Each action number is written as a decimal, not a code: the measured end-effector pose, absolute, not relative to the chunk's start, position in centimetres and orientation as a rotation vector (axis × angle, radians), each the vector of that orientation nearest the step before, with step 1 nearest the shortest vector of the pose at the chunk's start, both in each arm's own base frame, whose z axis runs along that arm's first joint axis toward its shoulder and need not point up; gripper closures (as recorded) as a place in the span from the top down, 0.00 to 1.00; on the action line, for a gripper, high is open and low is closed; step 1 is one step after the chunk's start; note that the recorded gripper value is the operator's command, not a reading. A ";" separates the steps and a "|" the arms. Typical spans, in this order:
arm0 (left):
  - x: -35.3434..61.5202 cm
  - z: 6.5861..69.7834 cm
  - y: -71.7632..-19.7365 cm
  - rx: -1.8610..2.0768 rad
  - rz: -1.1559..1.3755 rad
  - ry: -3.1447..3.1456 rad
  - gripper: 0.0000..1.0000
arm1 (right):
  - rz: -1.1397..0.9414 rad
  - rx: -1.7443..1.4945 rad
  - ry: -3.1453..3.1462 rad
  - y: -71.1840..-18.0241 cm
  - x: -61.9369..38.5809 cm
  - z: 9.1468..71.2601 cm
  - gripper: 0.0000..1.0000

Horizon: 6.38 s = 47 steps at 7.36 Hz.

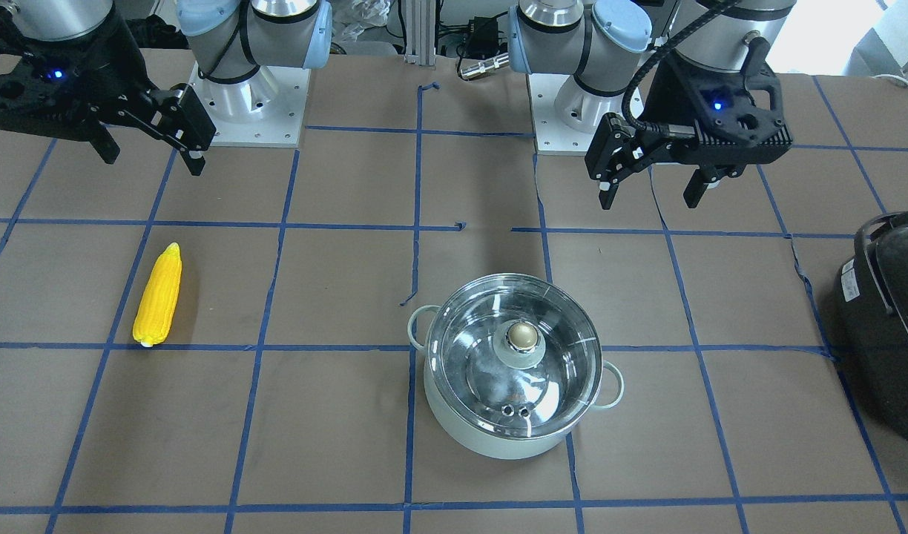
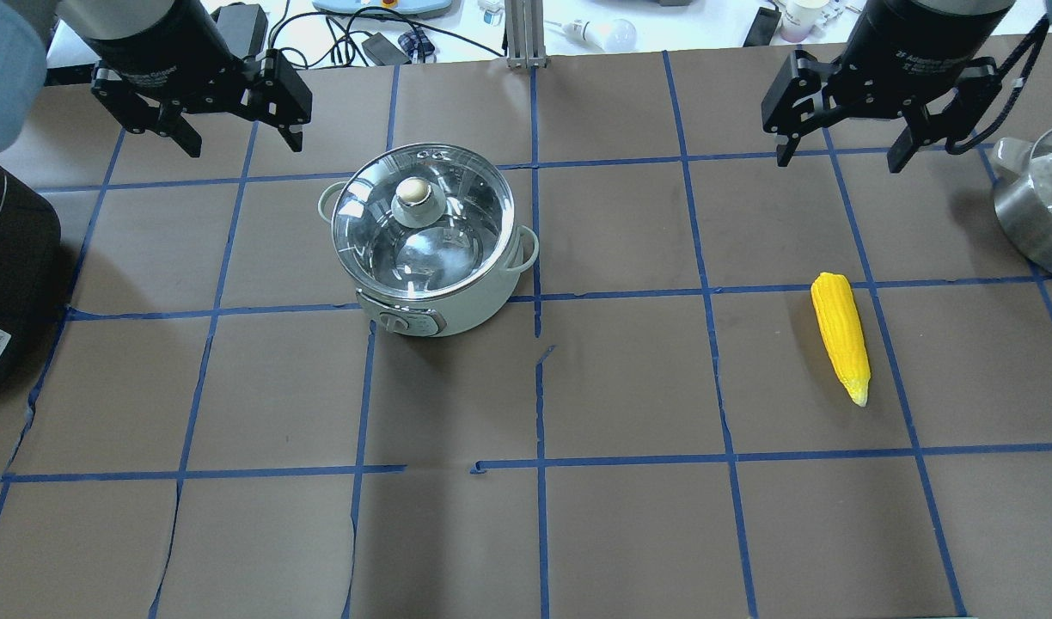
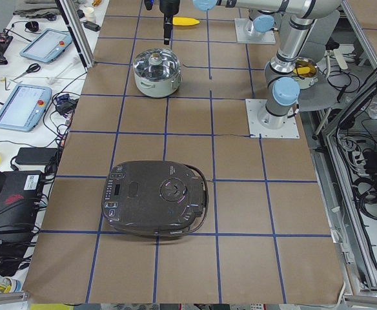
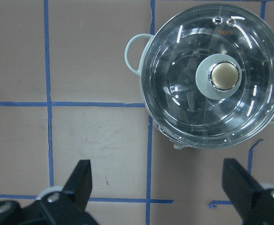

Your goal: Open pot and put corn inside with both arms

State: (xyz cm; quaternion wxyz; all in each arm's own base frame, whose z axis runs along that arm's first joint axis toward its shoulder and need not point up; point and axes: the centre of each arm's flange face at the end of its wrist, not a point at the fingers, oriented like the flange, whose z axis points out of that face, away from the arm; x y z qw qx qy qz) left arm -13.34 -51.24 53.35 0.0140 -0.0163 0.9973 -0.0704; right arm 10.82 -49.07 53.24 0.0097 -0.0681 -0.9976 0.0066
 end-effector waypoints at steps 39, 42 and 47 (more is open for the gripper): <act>11.5 24.1 -59.6 -0.053 -0.145 3.132 0.00 | 0.187 -0.107 -3.062 -60.0 17.3 40.2 0.00; 11.1 22.9 -59.4 -0.042 -0.115 3.144 0.03 | 0.259 -0.075 -3.089 -61.3 32.4 43.1 0.00; 10.8 21.7 -58.4 -0.049 -0.066 3.147 1.00 | 0.263 0.179 -3.107 -61.2 46.6 38.2 0.00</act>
